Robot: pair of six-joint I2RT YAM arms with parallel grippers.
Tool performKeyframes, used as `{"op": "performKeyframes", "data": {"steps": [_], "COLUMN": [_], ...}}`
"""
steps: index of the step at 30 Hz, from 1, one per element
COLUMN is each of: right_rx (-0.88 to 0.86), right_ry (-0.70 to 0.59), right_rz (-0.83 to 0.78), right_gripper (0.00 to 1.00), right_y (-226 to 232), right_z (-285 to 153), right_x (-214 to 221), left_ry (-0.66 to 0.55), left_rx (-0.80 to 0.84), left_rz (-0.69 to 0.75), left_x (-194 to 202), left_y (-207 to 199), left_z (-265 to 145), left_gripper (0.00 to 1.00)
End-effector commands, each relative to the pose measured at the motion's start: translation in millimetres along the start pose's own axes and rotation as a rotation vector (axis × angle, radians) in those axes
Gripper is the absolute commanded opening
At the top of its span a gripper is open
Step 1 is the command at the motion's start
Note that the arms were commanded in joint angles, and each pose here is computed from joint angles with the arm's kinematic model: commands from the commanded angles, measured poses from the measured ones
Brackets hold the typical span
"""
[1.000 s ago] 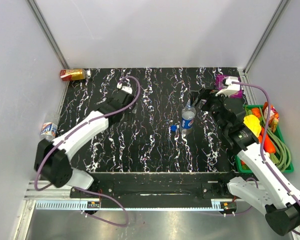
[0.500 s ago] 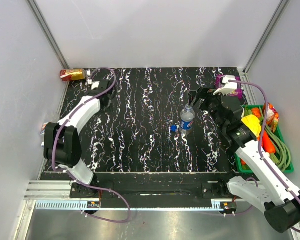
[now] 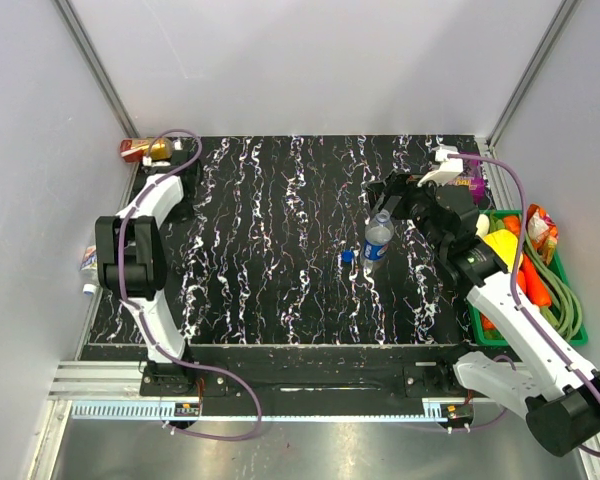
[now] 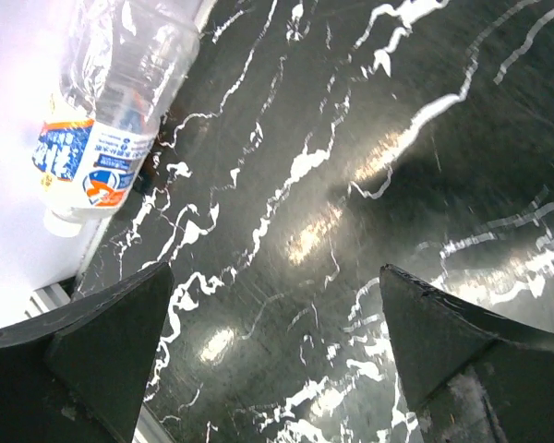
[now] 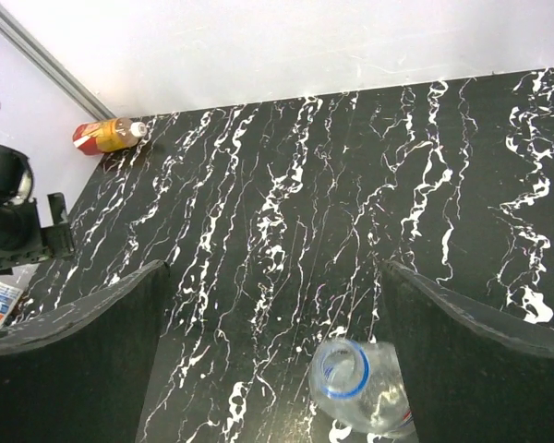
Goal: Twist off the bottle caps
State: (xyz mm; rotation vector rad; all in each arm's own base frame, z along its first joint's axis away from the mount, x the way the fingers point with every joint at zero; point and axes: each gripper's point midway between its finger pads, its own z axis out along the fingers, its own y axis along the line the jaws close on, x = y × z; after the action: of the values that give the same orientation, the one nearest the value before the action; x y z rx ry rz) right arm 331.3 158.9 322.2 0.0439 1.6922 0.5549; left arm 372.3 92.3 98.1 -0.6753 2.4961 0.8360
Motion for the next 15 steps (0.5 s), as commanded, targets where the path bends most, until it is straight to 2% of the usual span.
{"op": "performKeyframes", "data": {"steps": [1,7,11,15], "right_rx": [-0.054,-0.028,-0.03,-0.014], "right_ry": [-0.057,-0.045,-0.03,-0.021], "right_rz": [0.031,0.037,0.044,0.038], "right_gripper": [1.0,1.0,1.0,1.0], "right_y": [17,11,10,5], "right_z": [-6,-9,-8,-9], "right_x": [-26,-21,-16,-12], "left_ry": [-0.024,-0.033,-0.051,-0.062], "left_rx": [-0.137,-0.23,-0.194,-0.152], "left_rz": [0.04,0.117,0.141,0.156], "left_x": [-16,-32,-42,-36], "left_y": [16,37,45,57], "left_z": [17,40,50,65], "left_gripper": [0.99,0.99,0.99,0.99]}}
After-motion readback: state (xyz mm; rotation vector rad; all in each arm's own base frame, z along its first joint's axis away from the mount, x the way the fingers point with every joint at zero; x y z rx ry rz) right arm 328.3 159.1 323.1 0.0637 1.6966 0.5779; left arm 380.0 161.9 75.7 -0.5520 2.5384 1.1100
